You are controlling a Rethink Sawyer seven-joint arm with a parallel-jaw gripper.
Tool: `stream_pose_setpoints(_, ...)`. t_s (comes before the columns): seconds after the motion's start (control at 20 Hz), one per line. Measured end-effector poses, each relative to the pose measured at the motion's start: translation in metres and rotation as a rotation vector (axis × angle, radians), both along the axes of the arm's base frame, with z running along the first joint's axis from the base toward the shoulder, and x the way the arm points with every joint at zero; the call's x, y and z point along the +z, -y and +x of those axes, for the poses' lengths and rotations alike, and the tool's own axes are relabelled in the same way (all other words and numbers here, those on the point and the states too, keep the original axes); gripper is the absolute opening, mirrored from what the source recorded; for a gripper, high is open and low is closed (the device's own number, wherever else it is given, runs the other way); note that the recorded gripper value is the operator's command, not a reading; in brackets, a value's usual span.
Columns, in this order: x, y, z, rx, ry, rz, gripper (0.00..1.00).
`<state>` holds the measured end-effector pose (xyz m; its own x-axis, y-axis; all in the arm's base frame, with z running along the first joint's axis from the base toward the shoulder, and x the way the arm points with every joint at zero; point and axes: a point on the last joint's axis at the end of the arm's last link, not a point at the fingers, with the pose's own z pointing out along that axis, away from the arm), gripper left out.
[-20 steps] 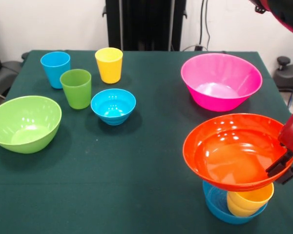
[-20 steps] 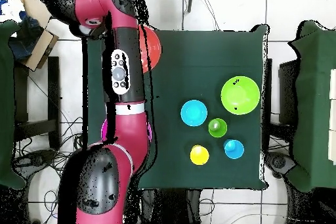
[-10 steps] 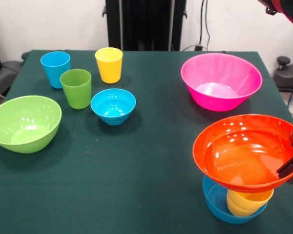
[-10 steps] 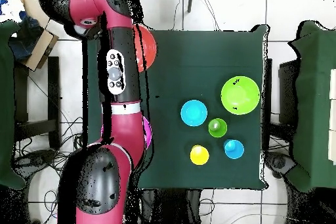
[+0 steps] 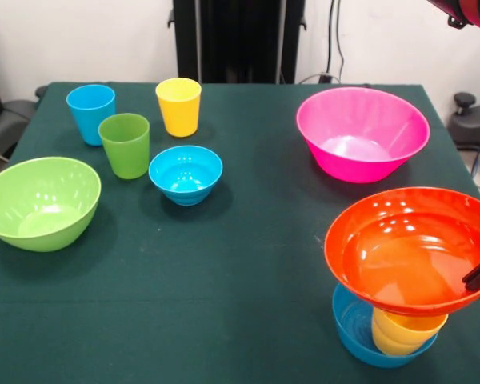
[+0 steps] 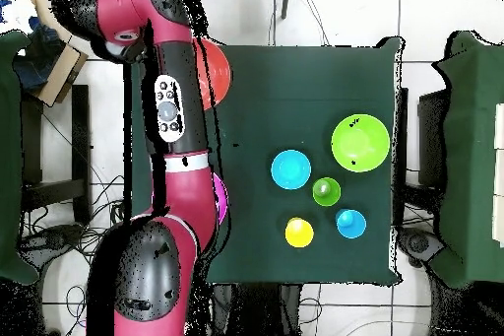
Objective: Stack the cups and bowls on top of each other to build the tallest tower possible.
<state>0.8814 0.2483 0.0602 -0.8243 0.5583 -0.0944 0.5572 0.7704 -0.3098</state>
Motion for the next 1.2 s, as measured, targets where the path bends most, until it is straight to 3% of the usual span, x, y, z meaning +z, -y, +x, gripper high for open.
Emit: stream_pose_setpoints(1.2,-0.016,-0.009,-0.016,0.071,-0.032,-0.042,0.0)
